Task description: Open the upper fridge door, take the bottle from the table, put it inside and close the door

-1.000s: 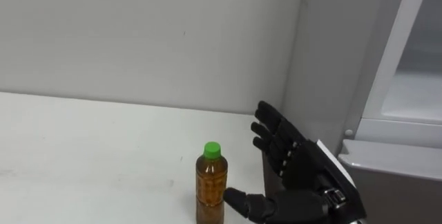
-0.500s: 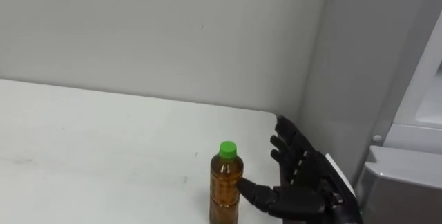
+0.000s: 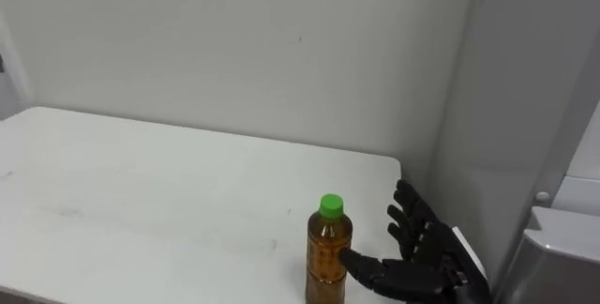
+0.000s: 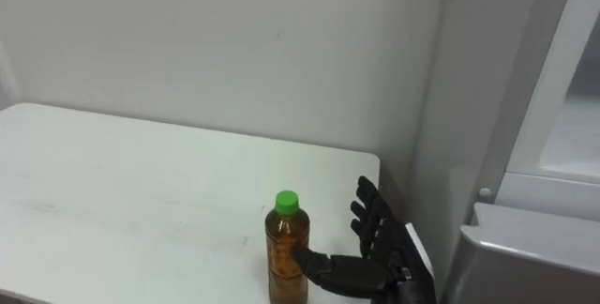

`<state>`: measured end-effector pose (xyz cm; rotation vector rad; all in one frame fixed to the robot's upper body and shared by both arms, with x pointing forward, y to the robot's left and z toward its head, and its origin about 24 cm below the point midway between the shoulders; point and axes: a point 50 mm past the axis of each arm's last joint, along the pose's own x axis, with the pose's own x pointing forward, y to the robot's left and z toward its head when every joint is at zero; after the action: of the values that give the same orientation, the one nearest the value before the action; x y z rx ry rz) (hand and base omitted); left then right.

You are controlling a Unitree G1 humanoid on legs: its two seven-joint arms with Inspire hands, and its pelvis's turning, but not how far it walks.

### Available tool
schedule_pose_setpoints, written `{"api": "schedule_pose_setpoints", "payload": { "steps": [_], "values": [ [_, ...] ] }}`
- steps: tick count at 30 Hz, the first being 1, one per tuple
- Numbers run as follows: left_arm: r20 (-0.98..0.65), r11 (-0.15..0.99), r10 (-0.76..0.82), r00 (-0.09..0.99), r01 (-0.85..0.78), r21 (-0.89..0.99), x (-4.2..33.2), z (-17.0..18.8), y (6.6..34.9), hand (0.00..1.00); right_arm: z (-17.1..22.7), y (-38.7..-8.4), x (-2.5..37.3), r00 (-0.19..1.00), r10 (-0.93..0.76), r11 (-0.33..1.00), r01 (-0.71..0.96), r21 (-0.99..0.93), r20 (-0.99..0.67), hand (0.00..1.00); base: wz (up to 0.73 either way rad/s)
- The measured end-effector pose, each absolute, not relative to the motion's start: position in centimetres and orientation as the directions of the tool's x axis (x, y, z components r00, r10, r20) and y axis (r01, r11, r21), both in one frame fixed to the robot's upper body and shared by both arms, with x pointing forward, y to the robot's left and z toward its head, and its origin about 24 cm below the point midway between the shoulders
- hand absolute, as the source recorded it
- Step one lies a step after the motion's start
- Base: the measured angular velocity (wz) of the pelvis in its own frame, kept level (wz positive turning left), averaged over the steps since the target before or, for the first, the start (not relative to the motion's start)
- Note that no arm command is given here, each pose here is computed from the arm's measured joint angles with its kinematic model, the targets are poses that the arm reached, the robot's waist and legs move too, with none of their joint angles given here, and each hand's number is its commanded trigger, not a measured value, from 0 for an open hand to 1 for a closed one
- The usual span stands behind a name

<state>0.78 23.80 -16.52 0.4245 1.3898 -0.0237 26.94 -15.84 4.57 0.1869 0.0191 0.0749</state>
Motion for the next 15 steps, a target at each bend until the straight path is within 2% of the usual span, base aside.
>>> {"api": "schedule_pose_setpoints", "payload": {
  "steps": [6,15],
  "values": [
    [-0.952,0.925,0.234,0.197,0.255,0.280,0.8,-16.5,23.9,0.00,3.6,-15.6,27.2,0.995,0.086,0.991,-0.081,0.106,-0.048,0.00,0.08],
    [-0.950,0.925,0.235,0.206,0.253,0.284,1.0,-16.3,23.9,0.00,2.9,-15.0,27.3,0.992,0.102,0.992,-0.095,0.086,-0.079,0.00,0.11]
  ]
}}
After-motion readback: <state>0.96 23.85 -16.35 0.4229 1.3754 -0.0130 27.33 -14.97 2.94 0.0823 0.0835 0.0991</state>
